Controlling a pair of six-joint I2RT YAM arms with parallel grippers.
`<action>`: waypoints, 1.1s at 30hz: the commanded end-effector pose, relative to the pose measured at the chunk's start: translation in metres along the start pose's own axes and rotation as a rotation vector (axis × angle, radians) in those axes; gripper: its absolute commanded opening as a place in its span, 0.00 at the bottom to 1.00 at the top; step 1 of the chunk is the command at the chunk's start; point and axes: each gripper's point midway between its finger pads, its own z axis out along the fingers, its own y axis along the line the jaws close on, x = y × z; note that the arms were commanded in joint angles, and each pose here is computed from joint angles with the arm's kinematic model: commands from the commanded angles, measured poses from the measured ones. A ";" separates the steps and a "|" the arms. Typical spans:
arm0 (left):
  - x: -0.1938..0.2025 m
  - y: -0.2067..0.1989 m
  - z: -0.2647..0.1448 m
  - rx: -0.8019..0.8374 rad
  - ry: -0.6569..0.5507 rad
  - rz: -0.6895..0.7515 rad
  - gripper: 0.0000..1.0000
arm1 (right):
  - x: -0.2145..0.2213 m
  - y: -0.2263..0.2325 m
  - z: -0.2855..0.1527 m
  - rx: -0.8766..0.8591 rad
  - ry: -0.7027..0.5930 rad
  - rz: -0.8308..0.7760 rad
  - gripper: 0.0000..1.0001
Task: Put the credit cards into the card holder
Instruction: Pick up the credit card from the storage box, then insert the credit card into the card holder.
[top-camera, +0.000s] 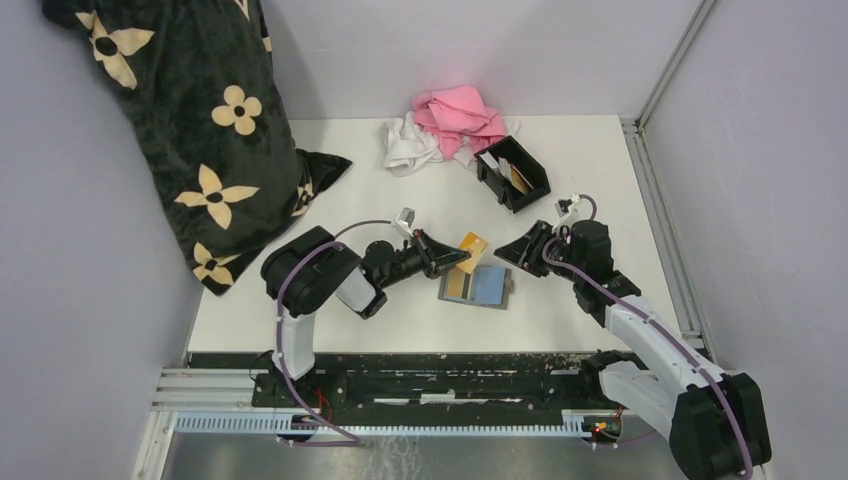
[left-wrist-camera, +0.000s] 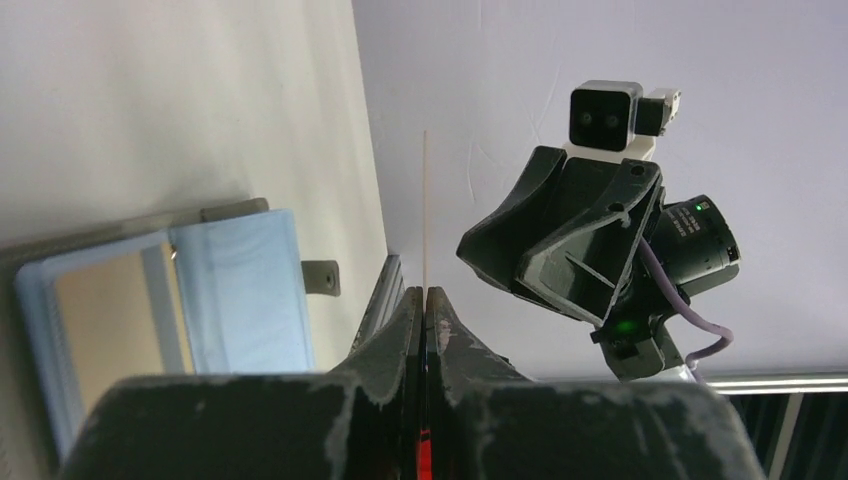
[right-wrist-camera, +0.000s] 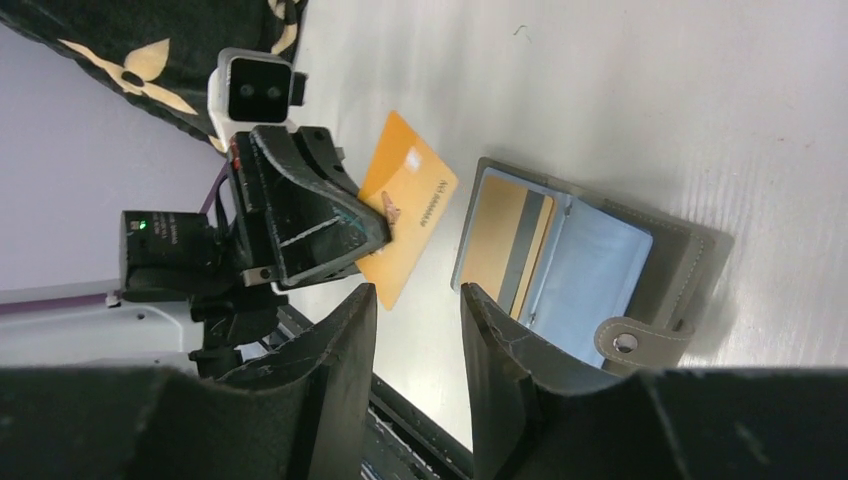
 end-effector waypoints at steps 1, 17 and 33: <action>-0.017 -0.014 -0.013 -0.009 -0.144 0.052 0.03 | -0.002 0.000 0.002 0.011 -0.055 -0.031 0.42; 0.018 0.029 -0.017 -0.162 -0.185 0.074 0.03 | 0.044 -0.055 0.026 0.243 0.044 -0.074 0.13; 0.040 0.062 -0.020 -0.262 -0.226 0.082 0.03 | 0.057 -0.102 0.024 0.498 0.054 -0.122 0.05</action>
